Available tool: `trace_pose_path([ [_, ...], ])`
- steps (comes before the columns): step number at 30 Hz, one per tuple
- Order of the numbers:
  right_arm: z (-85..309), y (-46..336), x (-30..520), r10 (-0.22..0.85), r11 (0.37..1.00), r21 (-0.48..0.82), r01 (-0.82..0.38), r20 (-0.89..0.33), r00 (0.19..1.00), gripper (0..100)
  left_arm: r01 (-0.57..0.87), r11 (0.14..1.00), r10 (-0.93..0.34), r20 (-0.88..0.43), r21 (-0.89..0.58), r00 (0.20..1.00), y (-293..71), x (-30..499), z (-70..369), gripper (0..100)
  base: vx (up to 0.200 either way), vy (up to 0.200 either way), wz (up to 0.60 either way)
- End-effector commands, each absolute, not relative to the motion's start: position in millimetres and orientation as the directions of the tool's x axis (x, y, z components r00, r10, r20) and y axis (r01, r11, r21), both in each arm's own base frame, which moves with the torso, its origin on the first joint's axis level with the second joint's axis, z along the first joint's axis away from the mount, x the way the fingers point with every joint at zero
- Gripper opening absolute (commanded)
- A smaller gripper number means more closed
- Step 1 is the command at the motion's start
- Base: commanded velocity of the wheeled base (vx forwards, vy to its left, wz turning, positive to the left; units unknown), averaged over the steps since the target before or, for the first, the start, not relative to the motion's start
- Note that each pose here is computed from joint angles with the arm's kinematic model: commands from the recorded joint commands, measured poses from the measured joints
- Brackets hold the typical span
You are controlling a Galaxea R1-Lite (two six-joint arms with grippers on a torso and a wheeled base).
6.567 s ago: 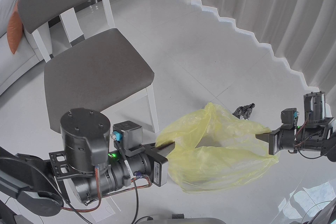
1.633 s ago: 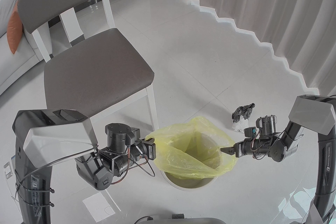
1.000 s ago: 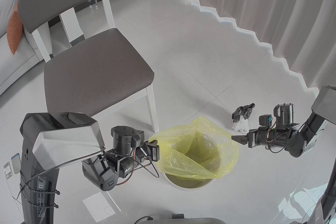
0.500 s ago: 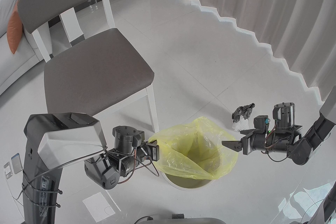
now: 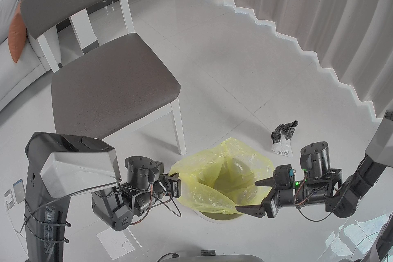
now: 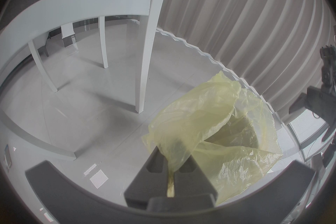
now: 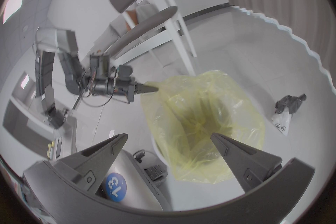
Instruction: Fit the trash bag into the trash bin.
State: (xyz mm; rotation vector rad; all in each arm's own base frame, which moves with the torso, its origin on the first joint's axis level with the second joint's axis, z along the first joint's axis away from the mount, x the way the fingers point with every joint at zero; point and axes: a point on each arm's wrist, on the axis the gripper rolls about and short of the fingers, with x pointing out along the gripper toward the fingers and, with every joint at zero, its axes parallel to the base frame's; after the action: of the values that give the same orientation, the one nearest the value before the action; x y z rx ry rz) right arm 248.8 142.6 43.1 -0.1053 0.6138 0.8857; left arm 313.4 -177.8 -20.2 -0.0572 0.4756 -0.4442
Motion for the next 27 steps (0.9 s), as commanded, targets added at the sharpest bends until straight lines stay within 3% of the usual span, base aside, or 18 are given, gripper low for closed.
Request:
trace_pose_path([
  [1, 20.7, 152.9, 239.2, 0.692, 0.594, 0.144, -0.791, -0.593, 0.412, 100, 0.408, 0.899, -0.436, -0.404, -0.157, 0.804, -178.8, 312.1, -9.3, 0, 0.000, 0.000, 0.00],
  [12, -10.5, 160.9, 251.0, 0.687, 0.590, 0.137, -0.796, -0.603, 0.405, 100, 0.410, 0.898, -0.440, -0.378, -0.161, 0.814, -177.0, 310.1, -9.0, 0, 0.000, 0.000, 0.00],
  [13, -12.7, 162.1, 252.9, 0.687, 0.585, 0.129, -0.800, -0.604, 0.404, 100, 0.416, 0.896, -0.444, -0.368, -0.159, 0.817, -177.7, 309.2, -9.0, 100, 0.000, 0.000, 0.00],
  [27, -26.0, 178.2, 279.6, 0.689, 0.567, 0.093, -0.819, -0.598, 0.409, 100, 0.406, 0.899, -0.438, -0.344, -0.164, 0.830, -173.5, 305.5, -7.7, 100, 0.000, 0.000, 0.00],
])
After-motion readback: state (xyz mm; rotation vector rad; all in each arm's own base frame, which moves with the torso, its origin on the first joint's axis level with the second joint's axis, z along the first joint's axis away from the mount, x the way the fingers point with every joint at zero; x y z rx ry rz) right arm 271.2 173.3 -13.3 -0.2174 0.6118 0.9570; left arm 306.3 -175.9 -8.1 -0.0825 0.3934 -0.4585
